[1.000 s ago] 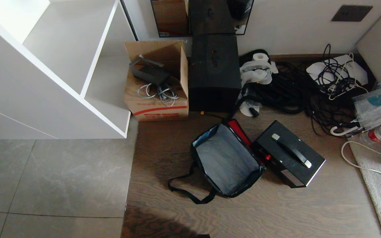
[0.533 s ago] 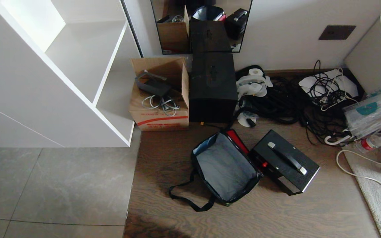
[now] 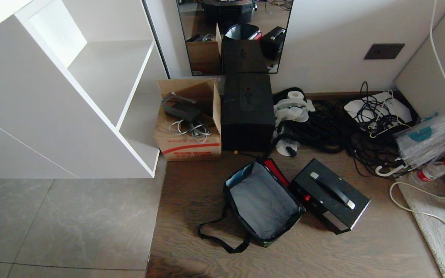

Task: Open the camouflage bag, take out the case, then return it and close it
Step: Grip the handle again

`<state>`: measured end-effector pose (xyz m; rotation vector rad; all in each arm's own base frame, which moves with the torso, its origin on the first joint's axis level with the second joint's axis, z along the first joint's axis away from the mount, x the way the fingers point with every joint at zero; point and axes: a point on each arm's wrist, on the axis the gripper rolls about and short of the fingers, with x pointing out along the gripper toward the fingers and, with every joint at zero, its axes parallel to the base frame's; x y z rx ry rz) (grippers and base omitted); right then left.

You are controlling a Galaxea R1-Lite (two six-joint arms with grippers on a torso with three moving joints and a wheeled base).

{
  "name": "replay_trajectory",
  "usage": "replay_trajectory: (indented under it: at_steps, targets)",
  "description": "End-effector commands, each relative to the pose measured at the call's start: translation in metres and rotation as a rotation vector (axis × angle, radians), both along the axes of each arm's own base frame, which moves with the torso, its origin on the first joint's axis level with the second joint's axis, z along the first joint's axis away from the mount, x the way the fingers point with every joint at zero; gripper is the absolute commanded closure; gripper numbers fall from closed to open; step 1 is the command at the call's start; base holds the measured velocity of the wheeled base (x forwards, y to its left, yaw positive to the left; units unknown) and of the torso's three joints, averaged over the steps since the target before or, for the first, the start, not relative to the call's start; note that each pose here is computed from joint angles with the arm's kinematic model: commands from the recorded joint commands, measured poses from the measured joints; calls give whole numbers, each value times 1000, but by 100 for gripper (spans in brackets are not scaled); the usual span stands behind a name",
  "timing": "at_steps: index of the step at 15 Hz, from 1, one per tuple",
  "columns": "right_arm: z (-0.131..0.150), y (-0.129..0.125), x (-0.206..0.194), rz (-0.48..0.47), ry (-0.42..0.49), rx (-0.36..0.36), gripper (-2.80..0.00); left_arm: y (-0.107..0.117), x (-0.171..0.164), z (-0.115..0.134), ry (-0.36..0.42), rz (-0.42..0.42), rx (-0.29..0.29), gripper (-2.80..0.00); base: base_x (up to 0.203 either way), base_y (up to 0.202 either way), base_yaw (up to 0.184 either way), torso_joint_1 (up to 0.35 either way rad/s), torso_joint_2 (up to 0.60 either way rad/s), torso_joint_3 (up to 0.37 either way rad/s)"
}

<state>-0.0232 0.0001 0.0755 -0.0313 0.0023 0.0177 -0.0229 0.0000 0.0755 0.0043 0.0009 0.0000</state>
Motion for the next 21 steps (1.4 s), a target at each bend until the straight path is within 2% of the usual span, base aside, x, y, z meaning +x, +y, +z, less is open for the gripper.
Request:
replay_trajectory:
  at_steps: [1,21]
  targets:
    - [0,0,0,1,2,-1,0,0,0,0,-1,0,0,0,0,0,0,0,0,0]
    - [0,0,0,1,2,-1,0,0,0,0,0,0,0,0,-14,0,0,0,0,1]
